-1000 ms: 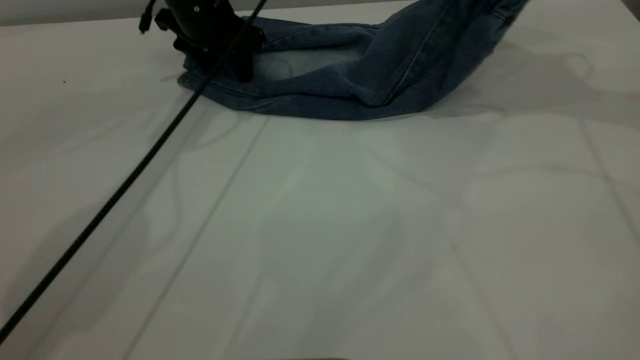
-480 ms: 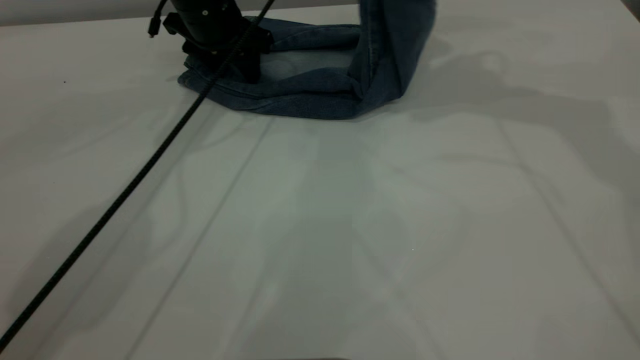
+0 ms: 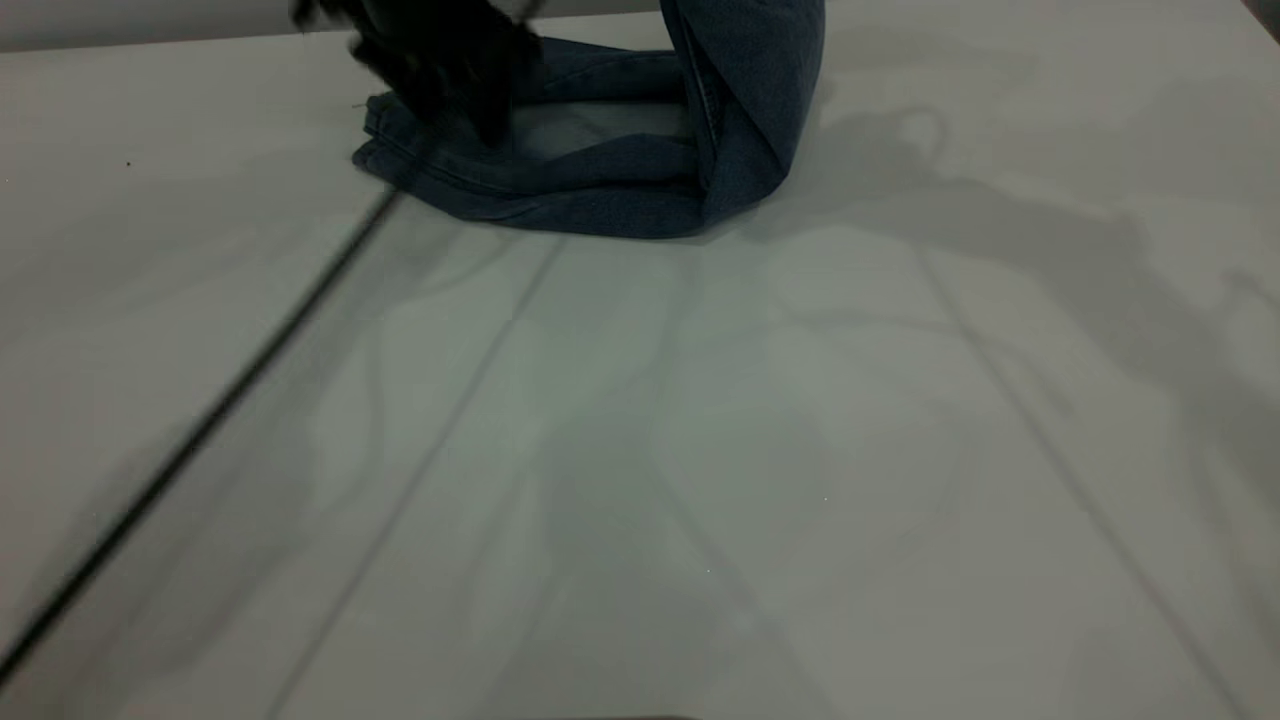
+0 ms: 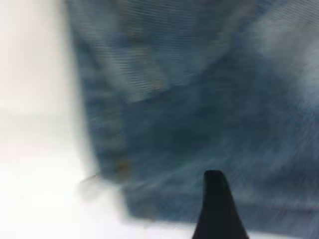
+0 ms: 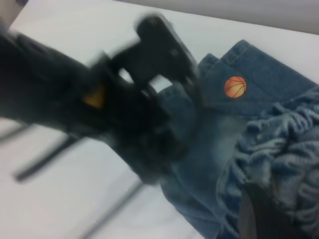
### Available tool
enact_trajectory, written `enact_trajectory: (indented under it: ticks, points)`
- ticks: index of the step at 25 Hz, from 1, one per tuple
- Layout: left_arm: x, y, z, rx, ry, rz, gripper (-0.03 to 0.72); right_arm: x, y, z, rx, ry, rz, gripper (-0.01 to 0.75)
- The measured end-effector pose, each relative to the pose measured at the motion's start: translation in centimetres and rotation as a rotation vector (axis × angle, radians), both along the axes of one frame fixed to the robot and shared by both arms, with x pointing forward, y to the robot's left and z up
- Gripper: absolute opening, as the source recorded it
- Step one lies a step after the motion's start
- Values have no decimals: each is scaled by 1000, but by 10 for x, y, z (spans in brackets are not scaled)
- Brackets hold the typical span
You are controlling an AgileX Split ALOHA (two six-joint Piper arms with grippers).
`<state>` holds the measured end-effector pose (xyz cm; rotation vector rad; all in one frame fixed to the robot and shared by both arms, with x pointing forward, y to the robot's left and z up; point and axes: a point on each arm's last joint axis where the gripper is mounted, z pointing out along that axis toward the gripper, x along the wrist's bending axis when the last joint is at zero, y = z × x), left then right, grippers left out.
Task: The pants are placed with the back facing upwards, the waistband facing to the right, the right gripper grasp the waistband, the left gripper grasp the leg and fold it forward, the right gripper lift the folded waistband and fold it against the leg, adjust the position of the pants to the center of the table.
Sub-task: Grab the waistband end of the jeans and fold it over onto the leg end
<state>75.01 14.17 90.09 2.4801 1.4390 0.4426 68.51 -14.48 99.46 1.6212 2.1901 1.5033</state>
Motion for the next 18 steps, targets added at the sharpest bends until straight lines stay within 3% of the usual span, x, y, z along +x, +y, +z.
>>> enact_trajectory:
  ticks: [3, 9, 18]
  points:
    - [4, 11, 53, 34, -48, 32, 443, 1, 1, 0, 18, -8, -4, 53]
    - [1, 16, 122, -13, -138, 101, 443, 3, 23, -19, 43, -32, 23, 53]
    - [1, 12, 144, -94, -193, 112, 443, 0, 72, -69, 82, -100, 74, 61]
